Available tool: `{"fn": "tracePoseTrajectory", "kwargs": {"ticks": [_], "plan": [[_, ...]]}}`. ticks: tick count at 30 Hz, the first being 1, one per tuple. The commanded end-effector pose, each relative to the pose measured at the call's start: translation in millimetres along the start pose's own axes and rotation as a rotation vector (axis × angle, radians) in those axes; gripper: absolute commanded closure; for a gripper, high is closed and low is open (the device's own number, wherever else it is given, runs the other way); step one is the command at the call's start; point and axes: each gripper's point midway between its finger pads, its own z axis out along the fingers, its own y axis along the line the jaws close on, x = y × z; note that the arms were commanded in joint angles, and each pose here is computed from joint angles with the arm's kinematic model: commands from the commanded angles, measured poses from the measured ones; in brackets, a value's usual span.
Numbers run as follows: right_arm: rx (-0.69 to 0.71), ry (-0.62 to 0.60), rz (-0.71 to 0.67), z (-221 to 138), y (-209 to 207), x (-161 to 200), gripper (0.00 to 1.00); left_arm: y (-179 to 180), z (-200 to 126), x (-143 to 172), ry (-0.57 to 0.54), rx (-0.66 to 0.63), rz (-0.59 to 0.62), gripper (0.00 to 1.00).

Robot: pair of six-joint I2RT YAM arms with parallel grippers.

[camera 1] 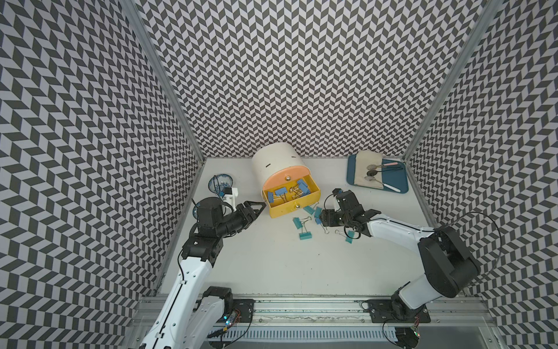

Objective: Put the binder clips in the drawer according to color
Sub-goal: Pick up the binder clip at the center of the board.

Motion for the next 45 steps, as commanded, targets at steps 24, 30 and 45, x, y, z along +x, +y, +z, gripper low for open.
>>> {"fn": "tracePoseTrajectory", "kwargs": {"ticks": [24,30,45], "plan": [[-0.042,-0.049,-0.146,33,9,-16,0.26,11,9,-6,0.007,-0.034,-0.014,0.41],[-0.049,-0.040,-0.160,37,14,-13,0.28,11,10,-7,0.009,-0.035,-0.017,0.41],[-0.023,-0.011,-0.159,49,12,-3,0.31,12,9,-6,0.010,-0.036,-0.021,0.41]]}}
